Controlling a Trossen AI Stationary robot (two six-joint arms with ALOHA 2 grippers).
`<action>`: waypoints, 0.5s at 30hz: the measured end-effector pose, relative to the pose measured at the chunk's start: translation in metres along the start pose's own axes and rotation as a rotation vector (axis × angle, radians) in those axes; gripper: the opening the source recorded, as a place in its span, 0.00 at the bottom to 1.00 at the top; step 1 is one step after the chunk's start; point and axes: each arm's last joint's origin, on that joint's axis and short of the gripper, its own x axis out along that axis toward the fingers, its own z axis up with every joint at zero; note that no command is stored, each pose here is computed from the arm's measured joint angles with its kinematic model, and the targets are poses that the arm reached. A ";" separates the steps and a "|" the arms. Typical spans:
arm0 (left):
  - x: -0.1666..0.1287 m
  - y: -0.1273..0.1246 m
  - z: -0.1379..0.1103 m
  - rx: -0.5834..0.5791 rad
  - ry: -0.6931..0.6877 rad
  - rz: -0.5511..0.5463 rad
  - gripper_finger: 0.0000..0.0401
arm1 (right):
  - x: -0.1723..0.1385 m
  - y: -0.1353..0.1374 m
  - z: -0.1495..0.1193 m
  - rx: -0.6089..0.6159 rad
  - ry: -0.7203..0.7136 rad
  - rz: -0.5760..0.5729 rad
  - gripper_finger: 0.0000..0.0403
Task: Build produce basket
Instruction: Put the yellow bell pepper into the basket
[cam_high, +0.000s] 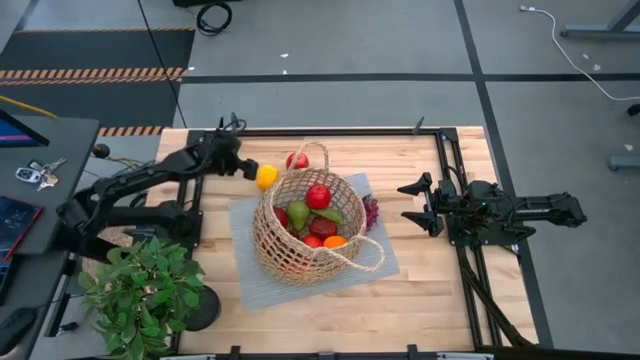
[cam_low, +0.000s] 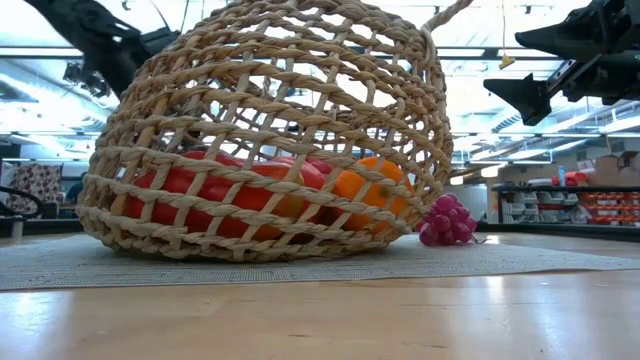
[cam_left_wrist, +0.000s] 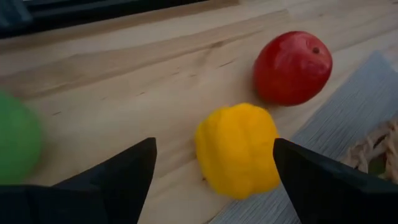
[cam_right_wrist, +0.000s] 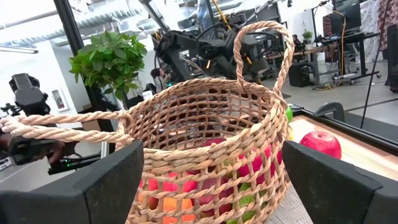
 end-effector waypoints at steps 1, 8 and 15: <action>0.002 -0.002 0.003 0.001 0.008 0.002 0.83 | 0.000 0.000 0.000 0.000 0.000 0.001 0.95; 0.023 -0.017 0.023 0.134 0.069 0.006 0.83 | 0.000 0.000 0.000 0.000 0.000 0.001 0.95; 0.051 -0.021 0.028 0.310 0.182 -0.029 0.82 | 0.000 0.000 0.000 0.000 0.000 0.001 0.95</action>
